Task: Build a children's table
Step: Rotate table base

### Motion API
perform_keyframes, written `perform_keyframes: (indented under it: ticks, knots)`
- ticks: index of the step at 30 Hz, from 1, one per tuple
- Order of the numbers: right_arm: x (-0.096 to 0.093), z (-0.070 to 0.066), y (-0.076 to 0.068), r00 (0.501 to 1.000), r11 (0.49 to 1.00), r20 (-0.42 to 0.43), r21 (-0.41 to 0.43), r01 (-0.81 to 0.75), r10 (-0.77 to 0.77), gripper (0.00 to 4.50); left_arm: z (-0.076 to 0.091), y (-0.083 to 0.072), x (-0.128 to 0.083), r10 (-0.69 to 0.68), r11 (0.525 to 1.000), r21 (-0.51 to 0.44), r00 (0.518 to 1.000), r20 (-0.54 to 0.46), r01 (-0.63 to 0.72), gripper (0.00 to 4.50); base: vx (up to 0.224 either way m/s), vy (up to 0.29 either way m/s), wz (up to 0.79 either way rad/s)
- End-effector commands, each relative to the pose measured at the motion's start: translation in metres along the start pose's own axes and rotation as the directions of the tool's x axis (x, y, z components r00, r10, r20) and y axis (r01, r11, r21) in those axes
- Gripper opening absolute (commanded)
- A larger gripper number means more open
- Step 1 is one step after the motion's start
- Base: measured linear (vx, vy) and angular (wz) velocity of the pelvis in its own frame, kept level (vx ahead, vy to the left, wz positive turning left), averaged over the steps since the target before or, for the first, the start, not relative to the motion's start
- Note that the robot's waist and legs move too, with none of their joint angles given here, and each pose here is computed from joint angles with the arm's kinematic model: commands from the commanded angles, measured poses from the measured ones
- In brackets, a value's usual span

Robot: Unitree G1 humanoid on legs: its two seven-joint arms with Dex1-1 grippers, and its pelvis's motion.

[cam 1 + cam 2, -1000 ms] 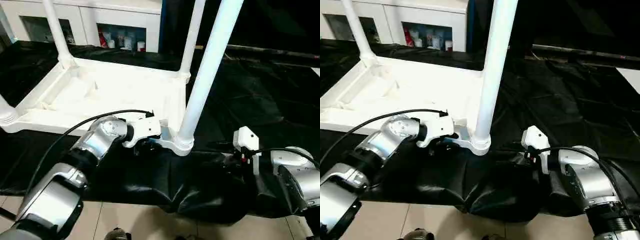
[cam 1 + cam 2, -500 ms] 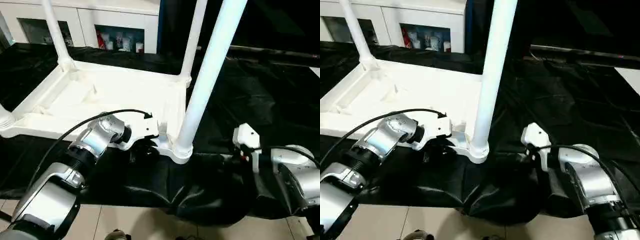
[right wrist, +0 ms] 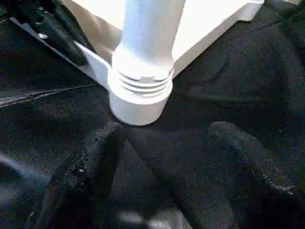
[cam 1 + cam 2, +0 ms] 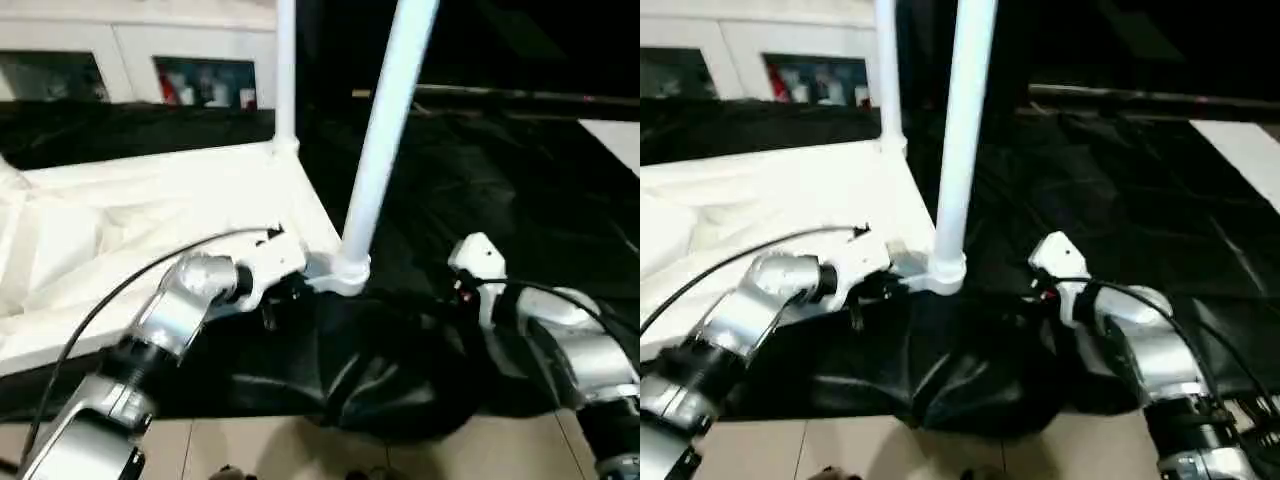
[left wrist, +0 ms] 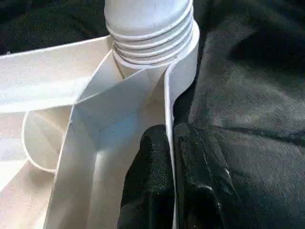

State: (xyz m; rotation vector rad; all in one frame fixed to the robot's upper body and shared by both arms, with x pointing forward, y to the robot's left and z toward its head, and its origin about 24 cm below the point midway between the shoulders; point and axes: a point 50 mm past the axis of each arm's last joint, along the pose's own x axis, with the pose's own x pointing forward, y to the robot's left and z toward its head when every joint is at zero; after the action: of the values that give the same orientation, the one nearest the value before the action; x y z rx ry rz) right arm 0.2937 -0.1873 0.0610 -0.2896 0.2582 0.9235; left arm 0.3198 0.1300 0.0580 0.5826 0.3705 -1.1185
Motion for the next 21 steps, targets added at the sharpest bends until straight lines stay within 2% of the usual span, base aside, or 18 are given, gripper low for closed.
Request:
perform_keyframes:
  ticks: [1,5,11,12,13,14,17,18,21]
  knots:
    - [0.003,0.003,-0.002,1.0,1.0,0.004,-0.008,0.015,-0.015,3.2,-0.004,-0.005,-0.003,-0.01,1.0,0.022,1.0,0.03,0.009,0.01,0.0,0.0,0.0]
    - [0.012,0.009,0.004,0.998,0.999,0.065,0.035,0.009,-0.011,3.2,-0.009,-0.01,-0.01,-0.043,0.998,0.044,0.998,0.043,0.041,0.01,0.0,0.0,0.0]
    - [0.017,0.008,0.009,0.994,0.997,0.105,0.076,0.006,-0.014,3.2,-0.014,-0.008,-0.012,-0.047,0.998,0.053,0.999,0.017,0.046,0.01,0.0,0.0,0.0]
    - [0.017,0.008,0.01,0.994,0.996,0.108,0.087,-0.001,-0.009,3.47,-0.014,-0.007,-0.013,-0.041,0.997,0.058,0.999,0.013,0.04,0.0,0.0,0.0,0.0]
    - [0.017,0.008,0.01,0.994,0.996,0.111,0.091,-0.001,-0.009,3.54,-0.013,-0.004,-0.013,-0.037,0.999,0.039,0.999,0.019,0.036,0.0,0.0,0.0,0.0]
    - [0.016,0.009,0.01,0.992,0.993,0.125,0.116,0.002,-0.017,3.54,-0.006,0.001,-0.015,-0.02,1.0,-0.008,0.997,0.07,0.021,0.48,0.0,0.0,0.0]
    - [0.015,0.011,0.01,0.99,0.992,0.137,0.125,0.003,-0.021,3.88,0.0,0.004,-0.018,-0.017,0.998,-0.055,0.992,0.121,0.024,0.67,0.0,0.0,0.0]
    - [0.014,0.011,0.011,0.989,0.991,0.143,0.135,0.002,-0.022,4.0,0.003,0.005,-0.02,-0.013,0.998,-0.058,0.99,0.143,0.022,0.97,0.0,0.0,0.0]
    - [0.012,0.01,0.013,0.989,0.99,0.147,0.141,0.004,-0.025,4.09,0.006,0.006,-0.022,-0.005,0.998,-0.057,0.986,0.168,0.015,1.05,0.0,0.0,0.0]
